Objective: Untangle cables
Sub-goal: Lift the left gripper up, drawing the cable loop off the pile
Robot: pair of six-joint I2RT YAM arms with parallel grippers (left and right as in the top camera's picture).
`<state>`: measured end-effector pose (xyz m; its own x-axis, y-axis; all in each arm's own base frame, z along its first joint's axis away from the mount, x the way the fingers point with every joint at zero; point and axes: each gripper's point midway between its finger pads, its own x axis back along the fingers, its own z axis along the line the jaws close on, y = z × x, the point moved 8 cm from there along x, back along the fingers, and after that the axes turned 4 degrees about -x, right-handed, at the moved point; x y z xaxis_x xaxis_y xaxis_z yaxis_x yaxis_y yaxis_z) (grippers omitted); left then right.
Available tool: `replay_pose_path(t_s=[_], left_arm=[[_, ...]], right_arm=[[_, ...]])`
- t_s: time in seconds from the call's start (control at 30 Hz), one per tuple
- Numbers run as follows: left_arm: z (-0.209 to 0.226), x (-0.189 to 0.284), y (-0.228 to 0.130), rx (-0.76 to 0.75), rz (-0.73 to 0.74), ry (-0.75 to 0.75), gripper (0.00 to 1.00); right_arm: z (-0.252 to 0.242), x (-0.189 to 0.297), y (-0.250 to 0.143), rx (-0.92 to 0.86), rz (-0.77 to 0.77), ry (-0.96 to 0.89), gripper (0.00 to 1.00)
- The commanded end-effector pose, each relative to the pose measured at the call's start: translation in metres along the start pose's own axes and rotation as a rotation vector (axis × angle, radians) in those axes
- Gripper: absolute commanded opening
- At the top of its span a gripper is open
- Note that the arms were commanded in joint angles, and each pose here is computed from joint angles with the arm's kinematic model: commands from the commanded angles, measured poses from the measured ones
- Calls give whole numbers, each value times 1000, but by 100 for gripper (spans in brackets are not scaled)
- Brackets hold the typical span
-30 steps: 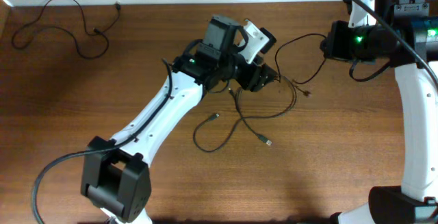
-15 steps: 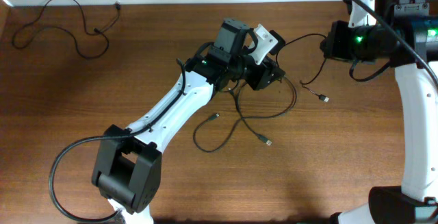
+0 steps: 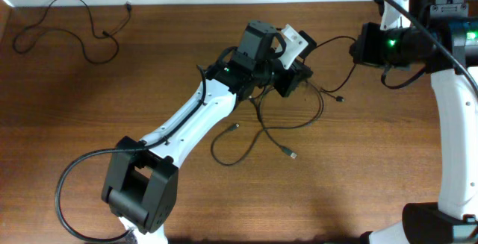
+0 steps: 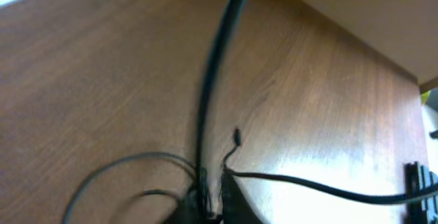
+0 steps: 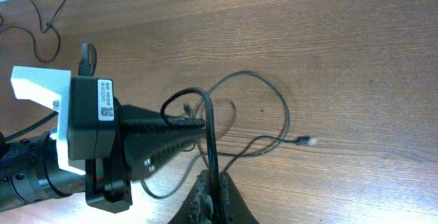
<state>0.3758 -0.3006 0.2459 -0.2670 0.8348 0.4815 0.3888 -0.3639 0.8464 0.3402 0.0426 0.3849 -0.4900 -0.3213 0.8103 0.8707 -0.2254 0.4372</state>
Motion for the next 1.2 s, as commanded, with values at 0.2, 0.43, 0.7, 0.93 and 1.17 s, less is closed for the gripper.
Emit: replay_pose_path(t_s=[0.2,0.43,0.7,0.93,1.17], left_arm=[[-6,32,47,-87,-147,68,0],[-23,101,104,-178,-318,153,0],[-39,157,132,-244,-432,207,0],[-44,171,139,-280,-472,245,0],[-31,179,139,-260,-477,323,0]], right_arm=[[-2,-2,-5,-15,35,-11,8],[-2,-2,-6,-18,42,-12,23],[-2,-2,-7,-18,46,-6,38],[-2,-2,-7,-19,49,-7,39],[-2,-2,-8,-20,51,-8,39]])
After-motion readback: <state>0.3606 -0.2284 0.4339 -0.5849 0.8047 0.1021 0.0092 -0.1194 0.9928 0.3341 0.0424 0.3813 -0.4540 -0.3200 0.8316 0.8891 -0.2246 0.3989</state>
